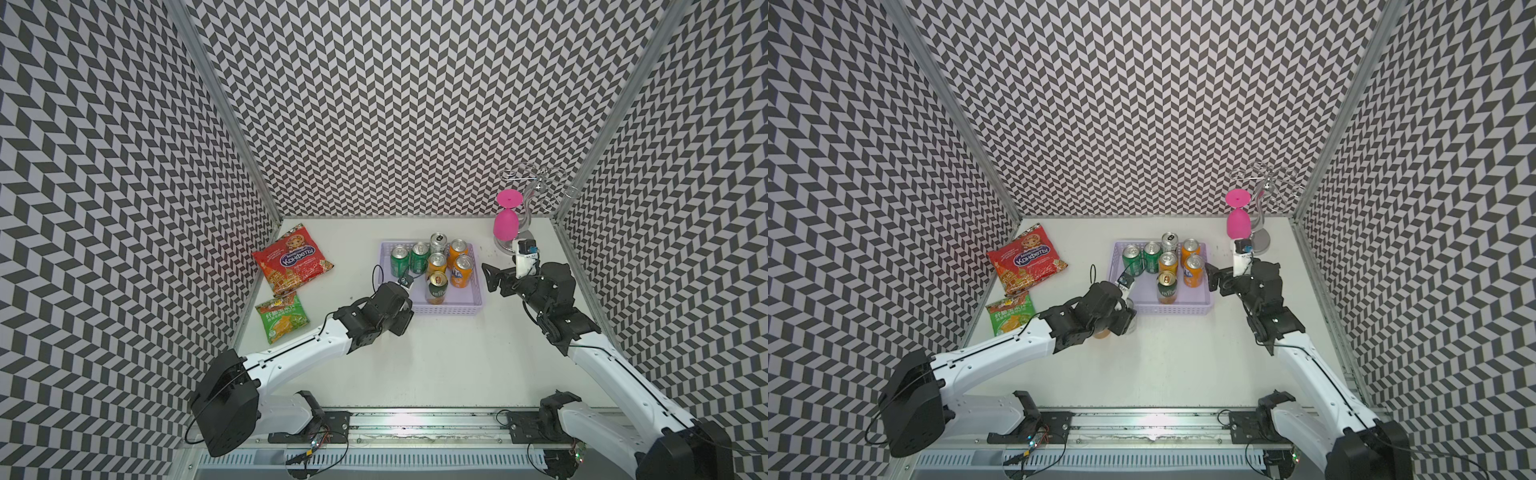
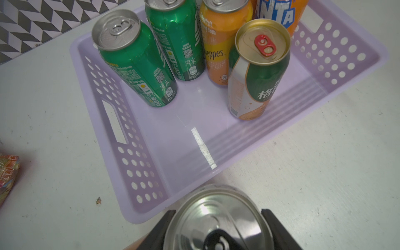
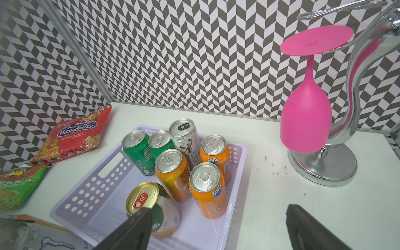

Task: Take out the drinks from the basket
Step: Place the drink at the center of the board.

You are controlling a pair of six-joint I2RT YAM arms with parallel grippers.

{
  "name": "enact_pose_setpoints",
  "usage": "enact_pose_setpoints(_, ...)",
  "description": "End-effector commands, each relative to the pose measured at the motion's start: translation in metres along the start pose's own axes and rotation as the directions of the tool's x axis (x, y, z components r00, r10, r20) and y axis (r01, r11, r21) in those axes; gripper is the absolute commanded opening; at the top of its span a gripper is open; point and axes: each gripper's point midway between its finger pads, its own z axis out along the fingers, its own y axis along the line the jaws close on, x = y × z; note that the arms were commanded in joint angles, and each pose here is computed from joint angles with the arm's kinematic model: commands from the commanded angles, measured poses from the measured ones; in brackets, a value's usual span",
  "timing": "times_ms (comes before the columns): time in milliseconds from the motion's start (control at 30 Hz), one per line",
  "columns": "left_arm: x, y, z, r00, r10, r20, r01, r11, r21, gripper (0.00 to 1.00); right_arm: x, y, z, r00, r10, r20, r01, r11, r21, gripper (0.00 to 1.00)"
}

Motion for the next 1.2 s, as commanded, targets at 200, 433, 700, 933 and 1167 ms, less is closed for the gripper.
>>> enact_pose_setpoints(200, -0.017, 0.005, 0.003, 0.996, -0.065, 0.062, 0.065, 0.998, 0.005, 0.56, -0.006, 0.0, 0.001, 1.0, -0.003, 0.029, 0.003, 1.0, -0.009, 1.0)
enact_pose_setpoints(433, -0.019, 0.008, -0.001, 0.995, -0.072, 0.066, 0.073, 0.997, -0.004, 0.71, -0.005, 0.0, 0.001, 1.0, -0.002, 0.028, 0.003, 1.0, -0.009, 1.0)
enact_pose_setpoints(700, -0.03, 0.014, -0.013, 0.993, -0.071, 0.091, 0.072, 0.997, -0.008, 0.8, -0.005, 0.0, 0.001, 1.0, -0.003, 0.028, 0.003, 1.0, -0.009, 0.99)
enact_pose_setpoints(933, -0.045, 0.022, -0.022, 0.99, -0.072, 0.122, 0.075, 0.997, -0.019, 0.89, -0.005, 0.001, 0.001, 1.0, -0.002, 0.027, 0.003, 1.0, -0.011, 1.0)
enact_pose_setpoints(1167, -0.062, 0.036, -0.022, 0.989, -0.066, 0.132, 0.07, 0.997, -0.03, 0.94, -0.005, 0.002, 0.001, 1.0, -0.001, 0.026, 0.002, 1.0, -0.016, 1.0)
